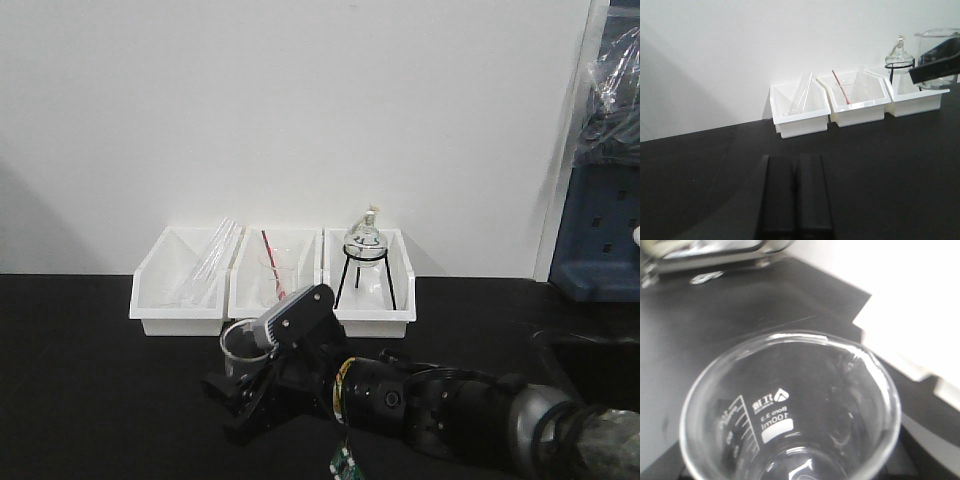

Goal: Pick beaker and place in left cabinet
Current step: 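Close the right gripper around the beaker's side, then lift the beaker off the counter with the right gripper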

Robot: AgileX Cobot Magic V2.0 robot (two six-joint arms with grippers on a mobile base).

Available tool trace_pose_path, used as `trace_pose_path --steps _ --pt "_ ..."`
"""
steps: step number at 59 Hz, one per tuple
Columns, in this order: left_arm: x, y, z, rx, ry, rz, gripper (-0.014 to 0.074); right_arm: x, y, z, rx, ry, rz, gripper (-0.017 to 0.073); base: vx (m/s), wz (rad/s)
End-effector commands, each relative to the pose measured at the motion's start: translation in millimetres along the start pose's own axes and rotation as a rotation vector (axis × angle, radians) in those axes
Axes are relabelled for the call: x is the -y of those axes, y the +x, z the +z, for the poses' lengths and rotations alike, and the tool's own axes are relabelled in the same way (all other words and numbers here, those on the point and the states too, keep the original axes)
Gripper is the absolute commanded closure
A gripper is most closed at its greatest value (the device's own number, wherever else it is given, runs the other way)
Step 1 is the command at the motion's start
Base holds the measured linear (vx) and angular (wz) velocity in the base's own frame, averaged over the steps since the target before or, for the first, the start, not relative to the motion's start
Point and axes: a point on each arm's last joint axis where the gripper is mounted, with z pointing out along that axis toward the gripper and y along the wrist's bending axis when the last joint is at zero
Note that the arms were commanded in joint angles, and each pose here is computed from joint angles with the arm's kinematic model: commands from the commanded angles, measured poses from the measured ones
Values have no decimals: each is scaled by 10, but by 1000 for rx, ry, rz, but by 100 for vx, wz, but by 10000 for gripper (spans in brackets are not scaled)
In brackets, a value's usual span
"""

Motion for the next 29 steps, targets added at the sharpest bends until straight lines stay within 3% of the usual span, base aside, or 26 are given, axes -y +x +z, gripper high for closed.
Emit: trace_pose_path --steps 1,9,19,25,29 --pt "0 -26 -13 77 -7 -6 592 -9 -457 -237 103 26 7 568 0 0" --pt "0 -26 -13 77 -7 -6 592 7 -614 -395 90 81 -46 568 0 0" --pt "0 -26 -13 77 -7 -6 592 11 -815 -596 113 138 -63 566 0 0" --pt "0 -26 -13 77 -7 -6 592 31 -877 -689 104 184 -59 565 0 0" --pt "0 -26 -13 77 -7 -6 592 46 -904 -737 97 212 -24 564 0 0"
